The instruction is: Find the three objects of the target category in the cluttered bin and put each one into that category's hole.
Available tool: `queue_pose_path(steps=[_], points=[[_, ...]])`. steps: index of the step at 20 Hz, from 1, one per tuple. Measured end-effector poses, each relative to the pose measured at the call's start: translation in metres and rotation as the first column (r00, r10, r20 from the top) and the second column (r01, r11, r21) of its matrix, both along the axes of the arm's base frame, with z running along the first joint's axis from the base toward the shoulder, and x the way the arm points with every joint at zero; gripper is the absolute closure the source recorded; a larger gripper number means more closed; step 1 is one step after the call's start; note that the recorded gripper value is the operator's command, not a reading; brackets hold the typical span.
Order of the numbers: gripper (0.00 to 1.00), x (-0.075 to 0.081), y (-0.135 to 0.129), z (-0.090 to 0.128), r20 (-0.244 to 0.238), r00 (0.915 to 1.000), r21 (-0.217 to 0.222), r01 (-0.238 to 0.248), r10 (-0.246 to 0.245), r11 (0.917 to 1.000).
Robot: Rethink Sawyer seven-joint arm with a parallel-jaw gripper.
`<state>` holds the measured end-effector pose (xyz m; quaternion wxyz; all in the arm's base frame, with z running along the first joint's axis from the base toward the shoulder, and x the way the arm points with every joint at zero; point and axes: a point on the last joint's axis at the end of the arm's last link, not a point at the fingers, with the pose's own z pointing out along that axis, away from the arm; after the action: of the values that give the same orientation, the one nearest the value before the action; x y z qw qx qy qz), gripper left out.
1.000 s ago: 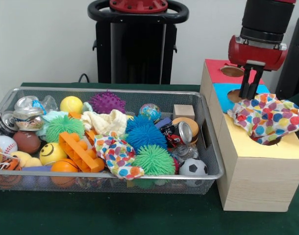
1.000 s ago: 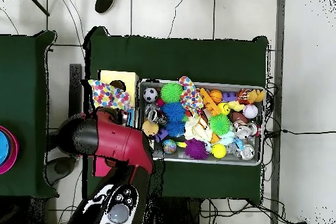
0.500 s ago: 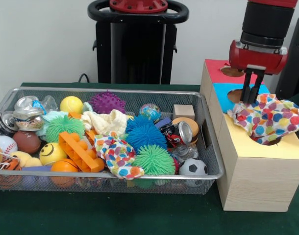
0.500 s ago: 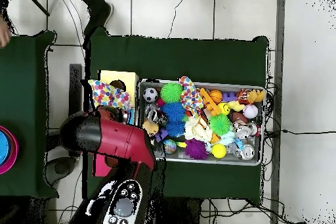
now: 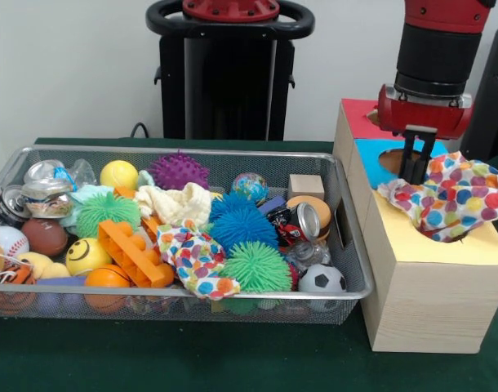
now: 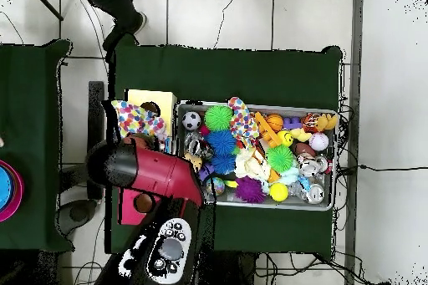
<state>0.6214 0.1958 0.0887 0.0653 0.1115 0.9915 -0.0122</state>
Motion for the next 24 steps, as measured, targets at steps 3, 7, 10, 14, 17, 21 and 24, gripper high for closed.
queue_pose_path(steps=[3, 7, 10, 14, 17, 21, 24], points=[[1.0, 0.0015, -0.0008, -0.0012, -0.003, 1.0, 0.01, 0.007, -0.007, 0.9999], [1.0, 0.0044, -0.0014, -0.0009, -0.006, 0.9996, 0.042, 0.028, -0.028, 0.9987], [1.0, 0.0071, -0.004, -0.0014, 0.001, 0.9984, 0.081, 0.056, -0.056, 0.9952], [1.0, 0.01, -0.0055, -0.0035, 0.029, 0.9967, 0.107, 0.072, -0.075, 0.9917], [1.0, 0.0074, -0.0059, -0.0037, 0.047, 0.9954, 0.113, 0.078, -0.084, 0.9905], [1.0, 0.0067, -0.0036, -0.0039, 0.059, 0.995, 0.11, 0.074, -0.081, 0.9912], [1.0, 0.0067, -0.003, -0.0039, 0.061, 0.9949, 0.109, 0.073, -0.08, 0.9913]])
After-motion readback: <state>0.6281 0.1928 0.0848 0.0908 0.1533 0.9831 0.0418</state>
